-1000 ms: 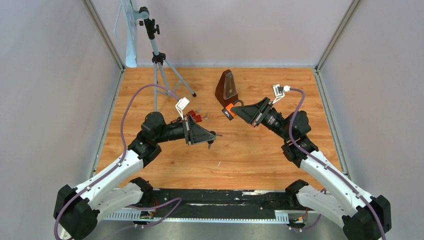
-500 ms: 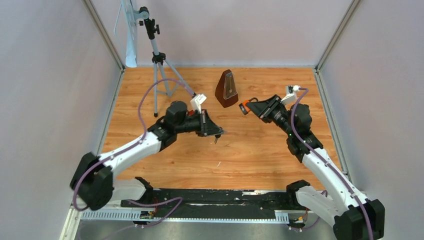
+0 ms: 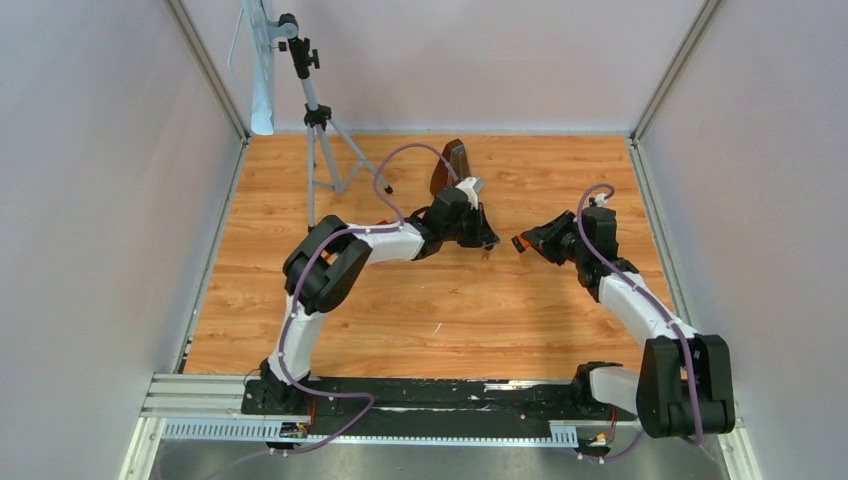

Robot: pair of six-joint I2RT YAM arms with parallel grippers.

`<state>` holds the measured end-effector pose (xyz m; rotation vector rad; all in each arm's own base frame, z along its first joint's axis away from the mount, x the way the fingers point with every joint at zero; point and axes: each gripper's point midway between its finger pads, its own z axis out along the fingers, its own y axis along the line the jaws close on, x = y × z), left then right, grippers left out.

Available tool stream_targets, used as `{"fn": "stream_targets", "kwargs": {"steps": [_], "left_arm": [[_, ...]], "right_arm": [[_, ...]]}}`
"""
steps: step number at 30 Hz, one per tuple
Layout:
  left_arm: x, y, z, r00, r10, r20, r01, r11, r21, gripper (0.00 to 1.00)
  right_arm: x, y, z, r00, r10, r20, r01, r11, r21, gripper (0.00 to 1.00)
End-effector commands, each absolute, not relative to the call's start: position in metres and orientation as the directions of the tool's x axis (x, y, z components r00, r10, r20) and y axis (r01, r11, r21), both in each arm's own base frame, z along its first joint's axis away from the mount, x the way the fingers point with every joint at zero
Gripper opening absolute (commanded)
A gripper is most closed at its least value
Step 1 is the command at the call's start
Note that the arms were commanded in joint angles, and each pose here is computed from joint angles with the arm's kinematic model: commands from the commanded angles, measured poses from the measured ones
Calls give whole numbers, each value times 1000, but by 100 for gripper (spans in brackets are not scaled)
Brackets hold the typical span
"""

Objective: Lock with the key
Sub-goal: Place the lock at the center of the board.

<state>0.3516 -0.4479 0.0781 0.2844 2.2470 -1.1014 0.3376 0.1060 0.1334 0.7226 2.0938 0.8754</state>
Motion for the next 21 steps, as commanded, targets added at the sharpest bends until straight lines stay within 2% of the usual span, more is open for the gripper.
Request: {"fn": "stream_targets", "kwargs": {"steps": [1, 3, 5, 9, 12, 14, 19, 21], "left_arm": [[392, -475, 98, -693, -193, -694, 473, 605, -641, 0], [396, -483, 95, -676, -205, -707, 497, 582, -644, 2], [396, -488, 89, -677, -208, -706, 507, 563, -653, 9], [397, -489, 75, -681, -187, -708, 510, 573, -641, 32], [396, -488, 75, -673, -165, -721, 522, 584, -621, 58], [399, -481, 77, -663, -158, -732, 514, 616, -597, 68], [403, -451, 77, -644, -156, -749, 436, 730, -527, 81], [402, -441, 78, -647, -161, -745, 403, 758, -513, 81]], "right_arm": [[339, 109, 120, -596, 682, -424, 182, 629, 756, 0], [337, 111, 108, -614, 679, -403, 194, 625, 756, 0], [336, 116, 101, -636, 669, -386, 189, 619, 762, 0], [343, 119, 86, -666, 651, -364, 196, 623, 757, 0], [352, 124, 76, -692, 639, -336, 205, 620, 757, 0], [357, 125, 69, -698, 641, -320, 217, 615, 758, 0], [364, 131, 57, -708, 652, -271, 241, 584, 775, 0], [366, 133, 51, -716, 651, -250, 256, 578, 775, 6]]}}
